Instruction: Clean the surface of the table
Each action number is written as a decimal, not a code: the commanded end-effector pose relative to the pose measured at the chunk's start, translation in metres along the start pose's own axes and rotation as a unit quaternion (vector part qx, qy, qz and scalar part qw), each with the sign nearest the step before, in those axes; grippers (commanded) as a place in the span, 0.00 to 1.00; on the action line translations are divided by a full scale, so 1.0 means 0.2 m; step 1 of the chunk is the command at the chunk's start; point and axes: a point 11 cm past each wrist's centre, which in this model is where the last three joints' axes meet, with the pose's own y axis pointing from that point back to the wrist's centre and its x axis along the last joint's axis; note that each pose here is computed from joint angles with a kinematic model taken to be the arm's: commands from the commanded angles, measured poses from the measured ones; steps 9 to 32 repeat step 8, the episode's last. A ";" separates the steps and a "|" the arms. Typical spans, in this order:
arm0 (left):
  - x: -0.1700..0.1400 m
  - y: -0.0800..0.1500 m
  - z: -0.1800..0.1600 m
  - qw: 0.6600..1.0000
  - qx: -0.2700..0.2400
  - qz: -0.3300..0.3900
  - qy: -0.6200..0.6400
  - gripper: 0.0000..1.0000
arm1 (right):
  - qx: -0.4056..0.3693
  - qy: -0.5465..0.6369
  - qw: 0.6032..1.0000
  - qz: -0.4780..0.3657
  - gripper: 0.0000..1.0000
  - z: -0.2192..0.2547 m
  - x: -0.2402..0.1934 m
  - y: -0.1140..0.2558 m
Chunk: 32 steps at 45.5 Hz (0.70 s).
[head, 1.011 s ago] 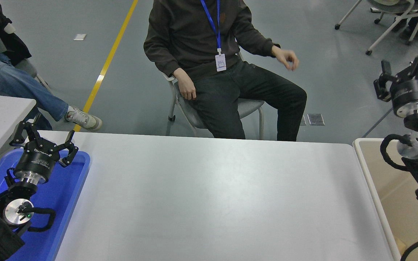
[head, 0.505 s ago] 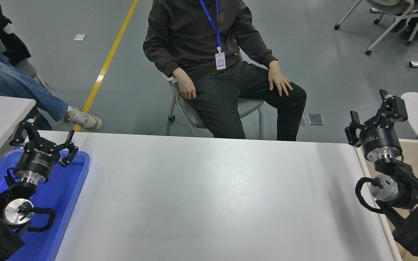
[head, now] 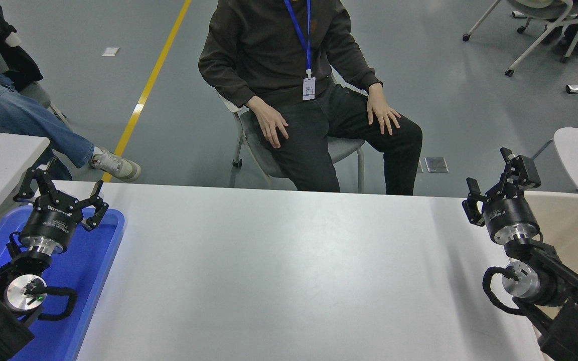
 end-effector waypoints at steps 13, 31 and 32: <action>0.00 0.00 0.00 1.000 0.000 0.000 0.000 1.00 | -0.002 0.002 1.000 0.001 0.99 0.01 0.01 0.01; 0.00 0.00 0.00 1.000 0.000 0.000 0.000 1.00 | -0.002 0.002 1.000 0.001 0.99 0.01 0.01 0.01; 0.00 0.00 0.00 1.000 0.000 0.000 0.000 1.00 | -0.002 0.002 1.000 0.001 0.99 0.01 0.01 0.01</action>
